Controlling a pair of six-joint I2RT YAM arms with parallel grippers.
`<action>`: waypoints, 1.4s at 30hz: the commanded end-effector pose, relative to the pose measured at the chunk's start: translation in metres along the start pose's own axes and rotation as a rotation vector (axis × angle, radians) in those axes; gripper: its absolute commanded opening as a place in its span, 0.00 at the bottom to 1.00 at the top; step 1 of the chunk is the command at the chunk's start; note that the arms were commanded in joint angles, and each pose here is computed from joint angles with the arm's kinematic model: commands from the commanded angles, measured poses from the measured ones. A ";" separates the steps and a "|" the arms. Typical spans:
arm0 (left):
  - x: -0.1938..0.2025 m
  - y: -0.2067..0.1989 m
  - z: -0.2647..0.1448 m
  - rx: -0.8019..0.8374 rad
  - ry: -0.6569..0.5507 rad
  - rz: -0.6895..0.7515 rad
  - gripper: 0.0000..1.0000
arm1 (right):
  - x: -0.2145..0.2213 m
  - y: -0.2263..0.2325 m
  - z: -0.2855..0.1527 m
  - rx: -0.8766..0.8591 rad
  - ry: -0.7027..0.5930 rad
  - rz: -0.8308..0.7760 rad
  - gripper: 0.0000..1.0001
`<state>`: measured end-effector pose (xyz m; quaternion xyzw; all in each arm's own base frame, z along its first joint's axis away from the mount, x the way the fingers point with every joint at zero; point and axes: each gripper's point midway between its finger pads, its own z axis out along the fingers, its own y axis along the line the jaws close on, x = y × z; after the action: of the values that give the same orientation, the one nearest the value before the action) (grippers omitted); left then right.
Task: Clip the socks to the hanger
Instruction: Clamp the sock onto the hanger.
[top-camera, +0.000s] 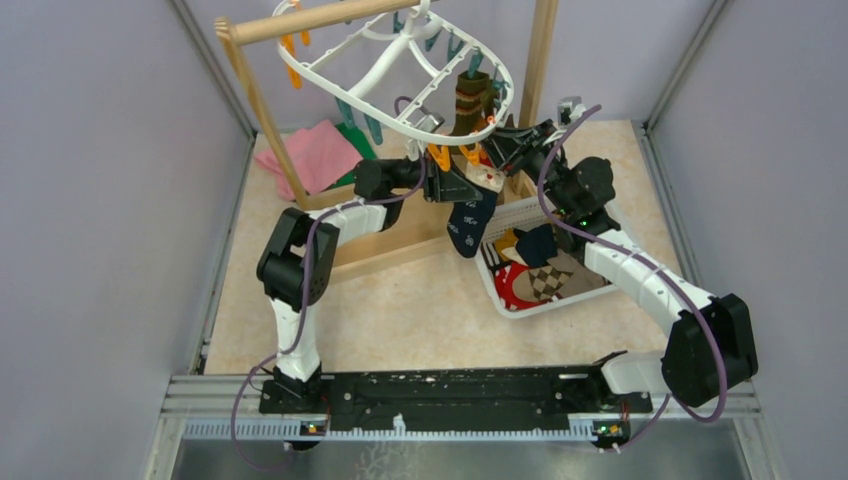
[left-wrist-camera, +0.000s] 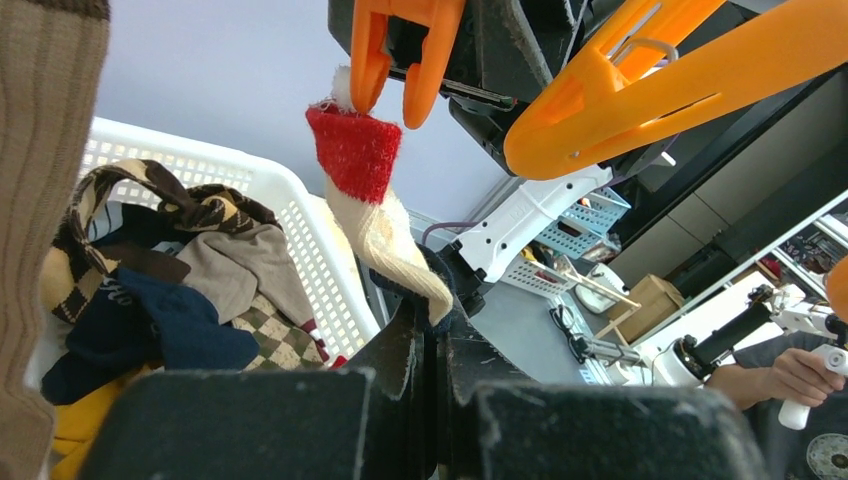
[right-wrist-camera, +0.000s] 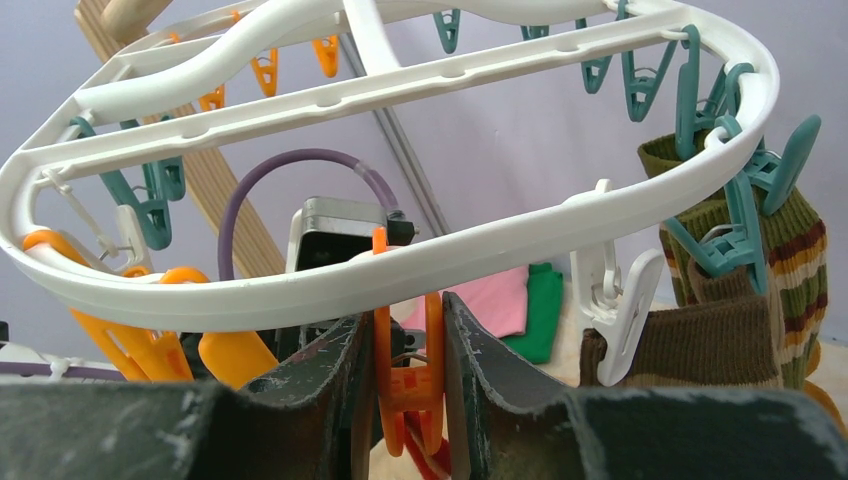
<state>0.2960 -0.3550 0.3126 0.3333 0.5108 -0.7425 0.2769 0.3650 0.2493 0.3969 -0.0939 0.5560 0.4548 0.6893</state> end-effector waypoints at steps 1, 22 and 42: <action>-0.007 -0.054 0.006 0.140 0.001 0.334 0.00 | -0.019 0.005 0.004 -0.024 -0.065 -0.039 0.12; -0.025 -0.051 0.001 0.124 -0.055 0.347 0.00 | -0.012 0.004 0.001 -0.028 -0.049 -0.032 0.11; -0.027 -0.053 0.011 0.153 -0.057 0.355 0.00 | -0.008 0.009 0.007 -0.076 -0.037 -0.028 0.12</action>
<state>0.3000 -0.3552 0.3255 0.3304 0.5020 -0.7454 0.2885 0.3706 0.2522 0.3889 -0.1000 0.5591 0.4531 0.6871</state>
